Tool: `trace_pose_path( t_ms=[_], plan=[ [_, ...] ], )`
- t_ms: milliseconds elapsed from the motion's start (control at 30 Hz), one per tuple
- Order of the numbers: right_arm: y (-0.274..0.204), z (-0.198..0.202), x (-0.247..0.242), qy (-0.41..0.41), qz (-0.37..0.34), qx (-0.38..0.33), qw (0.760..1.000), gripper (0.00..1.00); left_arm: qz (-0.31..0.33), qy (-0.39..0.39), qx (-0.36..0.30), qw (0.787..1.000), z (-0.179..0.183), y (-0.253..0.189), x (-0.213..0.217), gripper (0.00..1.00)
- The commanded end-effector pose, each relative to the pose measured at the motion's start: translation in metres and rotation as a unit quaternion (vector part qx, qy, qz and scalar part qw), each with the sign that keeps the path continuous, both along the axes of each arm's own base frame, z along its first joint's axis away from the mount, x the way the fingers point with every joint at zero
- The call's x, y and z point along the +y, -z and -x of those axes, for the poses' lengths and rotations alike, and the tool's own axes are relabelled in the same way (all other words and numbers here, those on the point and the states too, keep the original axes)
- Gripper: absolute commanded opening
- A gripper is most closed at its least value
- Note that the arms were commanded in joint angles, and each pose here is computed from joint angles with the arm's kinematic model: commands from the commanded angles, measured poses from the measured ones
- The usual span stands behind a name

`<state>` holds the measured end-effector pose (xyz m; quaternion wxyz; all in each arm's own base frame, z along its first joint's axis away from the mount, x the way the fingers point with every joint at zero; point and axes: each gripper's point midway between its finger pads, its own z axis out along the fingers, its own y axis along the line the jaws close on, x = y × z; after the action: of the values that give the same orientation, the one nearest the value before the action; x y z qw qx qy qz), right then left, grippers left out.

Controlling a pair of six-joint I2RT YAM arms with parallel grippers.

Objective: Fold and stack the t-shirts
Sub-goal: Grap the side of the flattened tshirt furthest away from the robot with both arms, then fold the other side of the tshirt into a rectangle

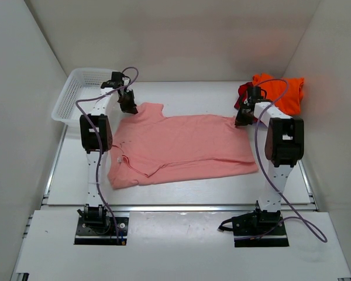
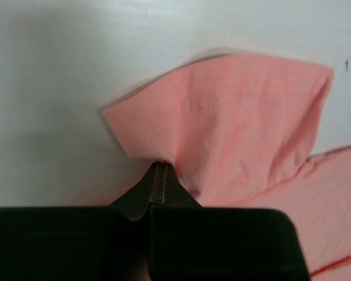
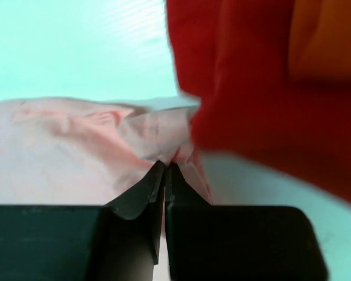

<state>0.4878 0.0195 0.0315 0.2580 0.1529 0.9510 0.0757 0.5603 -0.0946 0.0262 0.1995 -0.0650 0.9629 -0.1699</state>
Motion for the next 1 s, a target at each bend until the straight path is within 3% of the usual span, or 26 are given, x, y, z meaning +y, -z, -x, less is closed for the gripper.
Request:
trace_pose_path(
  t_ms=[0, 133, 333, 633, 967],
  plan=[
    [-0.058, -0.009, 0.007, -0.017, -0.01, -0.098, 0.995, 0.0, 0.015, 0.006, -0.063, 0.998, 0.017, -0.088, 0.011, 0.0],
    [-0.067, 0.011, 0.003, -0.016, -0.013, -0.12, 0.993, 0.0, 0.025, 0.0, -0.095, 0.995, 0.042, -0.122, 0.021, 0.0],
    [-0.074, 0.035, -0.003, -0.017, -0.033, -0.138, 0.99, 0.0, 0.019, 0.003, -0.091, 0.996, 0.105, -0.132, 0.027, 0.0],
    [-0.078, 0.076, -0.029, -0.023, -0.053, -0.16, 0.985, 0.0, 0.002, -0.001, -0.034, 0.999, 0.202, -0.092, 0.038, 0.0],
    [-0.073, 0.107, -0.029, -0.044, -0.051, -0.16, 0.985, 0.0, -0.005, -0.005, -0.006, 1.0, 0.253, -0.065, 0.041, 0.0]
  ],
)
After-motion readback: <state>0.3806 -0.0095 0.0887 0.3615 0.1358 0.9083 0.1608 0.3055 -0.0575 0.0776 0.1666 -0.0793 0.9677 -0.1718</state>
